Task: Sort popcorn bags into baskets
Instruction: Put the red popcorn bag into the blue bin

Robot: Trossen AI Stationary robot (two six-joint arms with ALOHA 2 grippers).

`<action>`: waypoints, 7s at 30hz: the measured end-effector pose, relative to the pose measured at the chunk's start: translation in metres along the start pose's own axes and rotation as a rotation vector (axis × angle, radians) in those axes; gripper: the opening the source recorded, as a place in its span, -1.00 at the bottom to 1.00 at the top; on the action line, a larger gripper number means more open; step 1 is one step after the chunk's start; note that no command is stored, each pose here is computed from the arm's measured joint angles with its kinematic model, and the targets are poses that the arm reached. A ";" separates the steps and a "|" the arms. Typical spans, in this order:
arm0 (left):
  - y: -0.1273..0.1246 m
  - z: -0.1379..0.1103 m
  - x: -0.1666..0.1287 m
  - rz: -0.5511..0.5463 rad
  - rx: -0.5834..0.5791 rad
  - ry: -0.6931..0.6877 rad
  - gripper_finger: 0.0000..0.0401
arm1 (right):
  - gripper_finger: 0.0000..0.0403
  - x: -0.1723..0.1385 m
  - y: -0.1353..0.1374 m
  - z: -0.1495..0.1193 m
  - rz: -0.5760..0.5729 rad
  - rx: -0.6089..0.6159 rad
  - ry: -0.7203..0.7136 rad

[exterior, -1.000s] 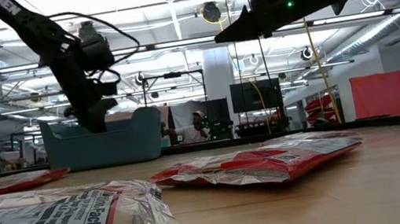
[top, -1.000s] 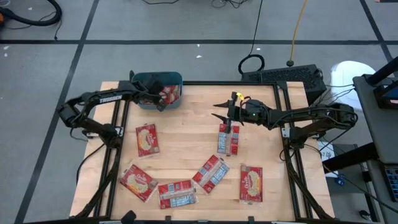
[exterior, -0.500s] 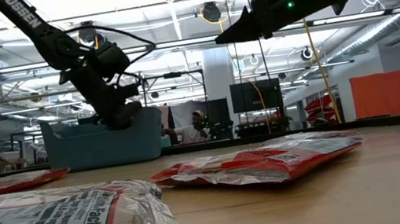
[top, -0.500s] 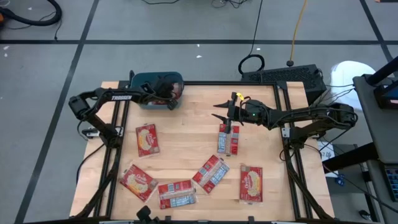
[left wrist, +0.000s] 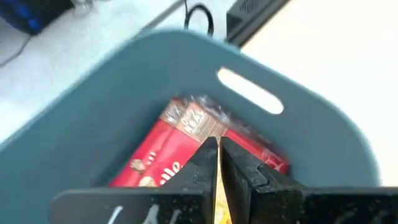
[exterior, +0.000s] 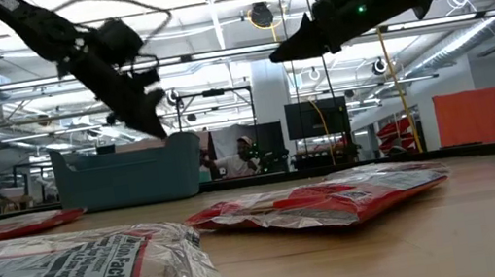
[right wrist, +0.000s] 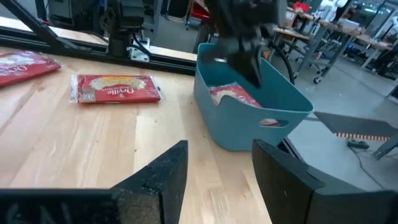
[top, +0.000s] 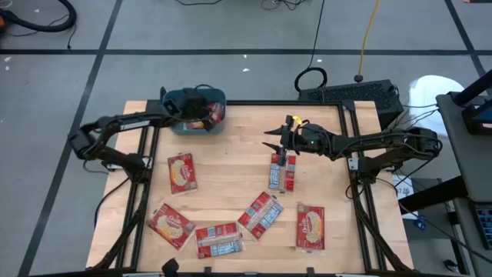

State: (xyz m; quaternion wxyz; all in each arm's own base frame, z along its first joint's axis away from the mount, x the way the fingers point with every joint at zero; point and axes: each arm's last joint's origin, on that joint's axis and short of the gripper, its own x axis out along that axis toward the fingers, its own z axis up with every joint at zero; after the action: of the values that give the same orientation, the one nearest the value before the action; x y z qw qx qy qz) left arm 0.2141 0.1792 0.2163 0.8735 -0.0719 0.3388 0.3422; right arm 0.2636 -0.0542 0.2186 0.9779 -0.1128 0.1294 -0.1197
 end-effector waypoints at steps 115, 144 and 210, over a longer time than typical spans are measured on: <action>-0.271 -0.114 -0.120 -0.536 0.395 -0.286 -0.89 | -0.99 -0.019 0.189 -0.088 -0.178 0.055 0.289; -0.286 -0.124 -0.094 -0.377 0.525 -0.395 0.17 | -1.00 -0.007 0.188 -0.047 -0.096 0.263 -0.018; -0.284 -0.117 -0.072 -0.259 0.424 -0.439 0.32 | -1.00 -0.008 0.188 -0.032 -0.035 0.350 -0.139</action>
State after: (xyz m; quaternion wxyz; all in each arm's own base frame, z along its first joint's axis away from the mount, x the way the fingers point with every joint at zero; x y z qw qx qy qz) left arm 0.2957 -0.1172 0.1437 0.9575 0.1444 0.1939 0.1575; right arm 0.2856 0.1199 0.1428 0.9869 0.0489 0.0370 -0.1491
